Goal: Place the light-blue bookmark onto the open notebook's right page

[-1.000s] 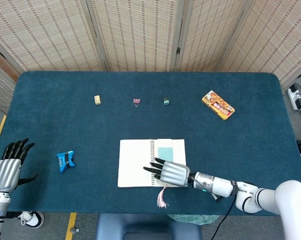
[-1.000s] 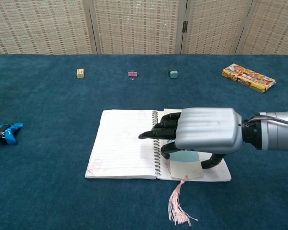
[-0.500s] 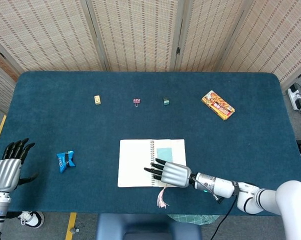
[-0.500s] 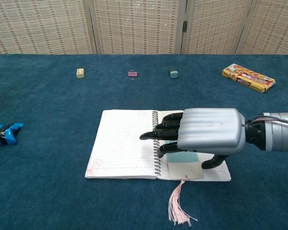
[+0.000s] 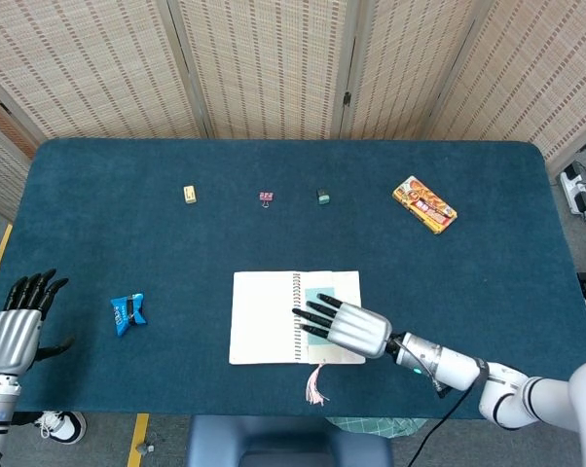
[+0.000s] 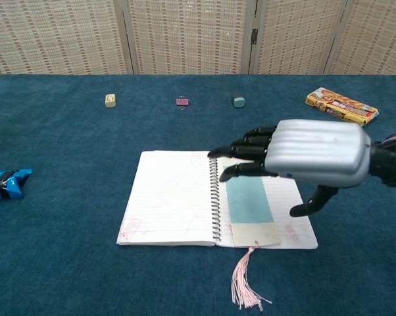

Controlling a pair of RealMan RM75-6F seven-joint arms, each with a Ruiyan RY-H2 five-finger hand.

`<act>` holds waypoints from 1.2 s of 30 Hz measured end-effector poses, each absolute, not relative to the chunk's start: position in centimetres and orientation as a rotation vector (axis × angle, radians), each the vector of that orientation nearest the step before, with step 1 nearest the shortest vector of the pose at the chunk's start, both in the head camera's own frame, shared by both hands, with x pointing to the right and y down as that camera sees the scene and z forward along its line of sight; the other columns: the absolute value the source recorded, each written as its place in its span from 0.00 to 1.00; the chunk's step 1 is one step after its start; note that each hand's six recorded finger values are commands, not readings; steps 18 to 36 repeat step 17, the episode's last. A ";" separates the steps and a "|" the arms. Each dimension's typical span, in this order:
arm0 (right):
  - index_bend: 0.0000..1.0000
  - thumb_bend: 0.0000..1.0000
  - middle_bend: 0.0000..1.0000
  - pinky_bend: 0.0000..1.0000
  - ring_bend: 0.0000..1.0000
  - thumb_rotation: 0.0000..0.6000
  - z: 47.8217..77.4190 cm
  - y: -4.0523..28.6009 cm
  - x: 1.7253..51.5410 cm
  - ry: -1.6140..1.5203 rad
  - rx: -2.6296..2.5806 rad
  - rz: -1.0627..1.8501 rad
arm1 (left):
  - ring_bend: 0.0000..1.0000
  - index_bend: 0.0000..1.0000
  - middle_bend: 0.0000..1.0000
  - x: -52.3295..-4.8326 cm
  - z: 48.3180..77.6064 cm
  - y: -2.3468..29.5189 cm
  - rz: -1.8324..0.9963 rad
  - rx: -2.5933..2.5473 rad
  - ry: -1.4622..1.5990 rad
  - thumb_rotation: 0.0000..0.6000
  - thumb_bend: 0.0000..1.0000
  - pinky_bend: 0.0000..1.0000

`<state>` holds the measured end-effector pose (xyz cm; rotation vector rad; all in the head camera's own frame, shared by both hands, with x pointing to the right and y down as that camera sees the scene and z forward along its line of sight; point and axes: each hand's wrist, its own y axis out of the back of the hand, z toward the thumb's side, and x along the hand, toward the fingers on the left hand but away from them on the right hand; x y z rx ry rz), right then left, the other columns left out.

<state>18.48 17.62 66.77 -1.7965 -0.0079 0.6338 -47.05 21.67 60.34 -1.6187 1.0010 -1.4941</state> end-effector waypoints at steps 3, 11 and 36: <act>0.02 0.03 0.00 0.16 0.04 1.00 65.2 16.4 21.7 -0.246 -1.906 0.754 | 0.02 0.17 0.08 -46.8 60.2 21.8 -1.483 -1.618 0.999 1.00 0.21 0.00; 0.00 0.00 0.00 0.16 0.00 1.00 61.4 16.3 36.5 -0.787 -1.766 1.170 | 0.02 0.15 0.08 -45.6 59.6 22.3 -1.432 -1.627 0.992 1.00 0.21 0.00; 0.00 0.00 0.00 0.13 0.00 1.00 56.9 18.2 44.2 -0.974 -1.536 1.302 | 0.01 0.15 0.08 -44.3 58.8 22.8 -1.360 -1.626 0.987 1.00 0.20 0.00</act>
